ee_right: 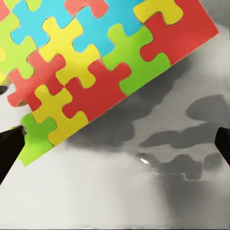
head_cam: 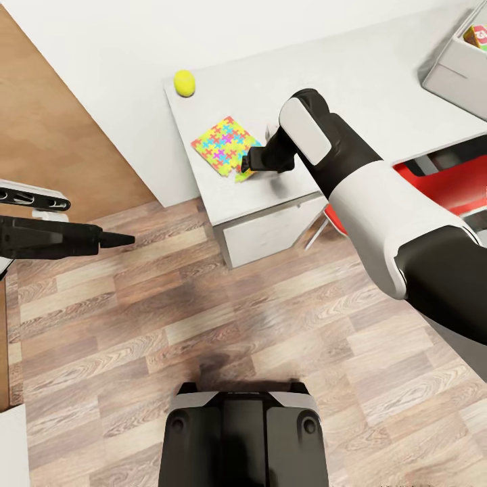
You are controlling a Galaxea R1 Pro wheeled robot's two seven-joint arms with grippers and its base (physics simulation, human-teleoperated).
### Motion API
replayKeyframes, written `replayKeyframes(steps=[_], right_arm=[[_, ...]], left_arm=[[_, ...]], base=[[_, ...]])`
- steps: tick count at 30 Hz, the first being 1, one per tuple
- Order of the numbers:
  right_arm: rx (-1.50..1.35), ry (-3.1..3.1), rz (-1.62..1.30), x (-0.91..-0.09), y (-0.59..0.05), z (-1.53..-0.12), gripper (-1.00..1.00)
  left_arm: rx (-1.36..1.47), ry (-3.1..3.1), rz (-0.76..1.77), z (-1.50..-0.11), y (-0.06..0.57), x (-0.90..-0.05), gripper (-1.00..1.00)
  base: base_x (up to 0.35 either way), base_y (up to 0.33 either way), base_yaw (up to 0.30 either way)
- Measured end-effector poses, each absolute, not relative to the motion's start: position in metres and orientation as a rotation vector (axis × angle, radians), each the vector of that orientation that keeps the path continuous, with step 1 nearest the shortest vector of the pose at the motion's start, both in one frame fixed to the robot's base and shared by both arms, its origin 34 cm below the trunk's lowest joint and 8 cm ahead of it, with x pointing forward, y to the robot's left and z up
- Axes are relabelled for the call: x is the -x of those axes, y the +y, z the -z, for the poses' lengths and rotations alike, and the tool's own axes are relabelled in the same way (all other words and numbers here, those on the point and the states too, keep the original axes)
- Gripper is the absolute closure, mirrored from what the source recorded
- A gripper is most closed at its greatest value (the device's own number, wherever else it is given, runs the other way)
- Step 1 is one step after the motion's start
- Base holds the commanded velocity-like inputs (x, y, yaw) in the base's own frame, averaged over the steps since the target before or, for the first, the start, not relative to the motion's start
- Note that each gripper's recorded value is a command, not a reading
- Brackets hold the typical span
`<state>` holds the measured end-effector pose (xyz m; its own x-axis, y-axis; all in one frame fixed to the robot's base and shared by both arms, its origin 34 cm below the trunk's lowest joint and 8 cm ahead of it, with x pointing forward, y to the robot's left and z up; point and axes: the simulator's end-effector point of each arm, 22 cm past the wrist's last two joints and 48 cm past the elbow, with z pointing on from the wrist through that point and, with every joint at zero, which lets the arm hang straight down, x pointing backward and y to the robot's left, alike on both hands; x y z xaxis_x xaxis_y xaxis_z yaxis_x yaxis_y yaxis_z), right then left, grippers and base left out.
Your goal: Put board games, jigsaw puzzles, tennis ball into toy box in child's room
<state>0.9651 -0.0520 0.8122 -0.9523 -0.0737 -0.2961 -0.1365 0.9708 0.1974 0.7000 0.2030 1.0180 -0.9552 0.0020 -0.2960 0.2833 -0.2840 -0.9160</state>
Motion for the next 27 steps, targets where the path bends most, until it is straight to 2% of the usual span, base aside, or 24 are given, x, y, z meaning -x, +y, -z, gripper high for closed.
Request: replayKeyframes(steps=[10,27], right_arm=[[0.151,2.831,-0.319,-0.9645,-0.0511,-0.8125,-1.0],[0.136,2.838,-0.343,-0.9626,-0.049,-0.8108,-1.0]], left_arm=[[-0.359,1.76,2.358,-1.0184,0.203,-0.6998,-1.0],[-0.359,1.759,2.358,-1.0187,0.2031,-0.6999,-1.0]], base=[[-0.072,0.01,0.0],[-0.004,0.001,0.0]])
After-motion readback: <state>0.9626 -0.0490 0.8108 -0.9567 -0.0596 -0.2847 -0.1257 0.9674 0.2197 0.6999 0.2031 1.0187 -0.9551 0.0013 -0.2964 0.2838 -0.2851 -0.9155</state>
